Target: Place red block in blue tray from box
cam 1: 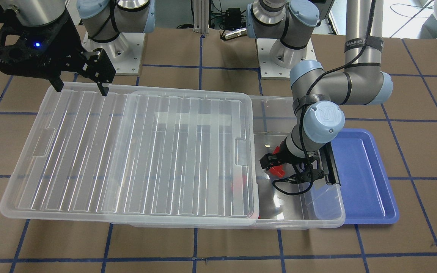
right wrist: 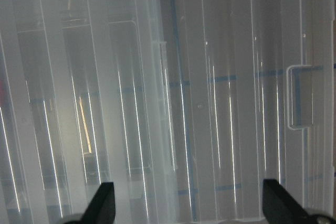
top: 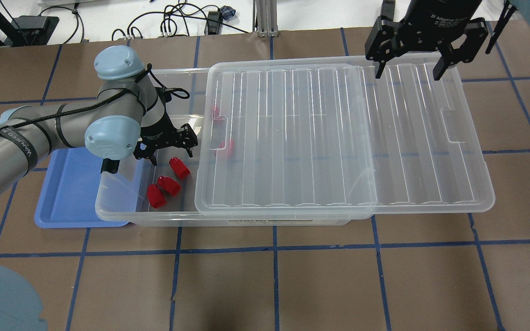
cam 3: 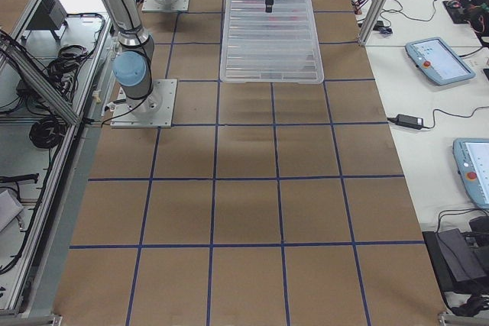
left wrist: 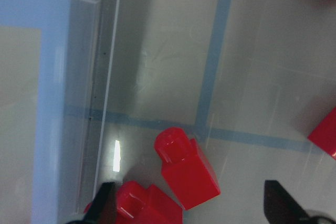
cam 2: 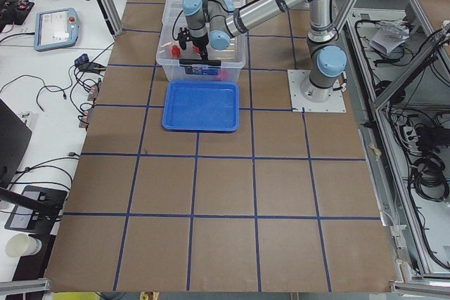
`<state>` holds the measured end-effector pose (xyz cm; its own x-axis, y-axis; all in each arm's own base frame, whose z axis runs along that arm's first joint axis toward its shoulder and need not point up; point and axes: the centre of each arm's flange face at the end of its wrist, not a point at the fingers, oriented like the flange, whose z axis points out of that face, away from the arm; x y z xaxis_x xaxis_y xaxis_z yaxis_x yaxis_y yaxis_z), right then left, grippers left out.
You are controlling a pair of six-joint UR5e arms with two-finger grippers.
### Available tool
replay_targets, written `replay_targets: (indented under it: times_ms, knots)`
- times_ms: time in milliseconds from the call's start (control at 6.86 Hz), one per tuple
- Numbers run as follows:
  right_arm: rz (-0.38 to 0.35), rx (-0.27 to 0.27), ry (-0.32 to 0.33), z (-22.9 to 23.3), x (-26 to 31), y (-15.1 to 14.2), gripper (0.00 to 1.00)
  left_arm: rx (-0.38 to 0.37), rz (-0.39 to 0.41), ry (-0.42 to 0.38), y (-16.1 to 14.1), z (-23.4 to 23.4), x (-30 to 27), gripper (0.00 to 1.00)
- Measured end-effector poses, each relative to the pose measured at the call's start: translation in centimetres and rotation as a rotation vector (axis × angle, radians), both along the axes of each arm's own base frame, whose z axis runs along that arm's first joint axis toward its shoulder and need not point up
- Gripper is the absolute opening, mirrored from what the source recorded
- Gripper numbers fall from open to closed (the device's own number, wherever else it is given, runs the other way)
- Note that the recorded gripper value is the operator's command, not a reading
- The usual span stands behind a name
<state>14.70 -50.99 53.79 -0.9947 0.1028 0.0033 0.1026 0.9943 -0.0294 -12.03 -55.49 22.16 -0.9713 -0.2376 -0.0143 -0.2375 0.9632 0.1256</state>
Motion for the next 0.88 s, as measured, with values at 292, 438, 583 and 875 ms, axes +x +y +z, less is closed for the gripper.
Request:
replay_targets:
  times_ms: [292, 438, 583, 875]
  knots:
    - [0.000, 0.000, 0.001, 0.0, -0.1, 0.0, 1.00, 0.018, 0.046, 0.013, 0.4, -1.2, -0.2, 1.00]
    - [-0.001, 0.002, 0.002, 0.0, -0.1, 0.0, 1.00, 0.019, 0.063, 0.039, 0.2, -2.0, -0.5, 1.00]
    - [-0.004, 0.003, 0.002, 0.0, -0.1, 0.0, 1.00, 0.019, 0.071, 0.055, 0.0, -2.8, -0.6, 1.00]
    - [-0.008, 0.003, 0.001, -0.1, -0.2, 0.0, 1.00, 0.025, 0.073, 0.059, -0.1, -3.6, -0.7, 0.64]
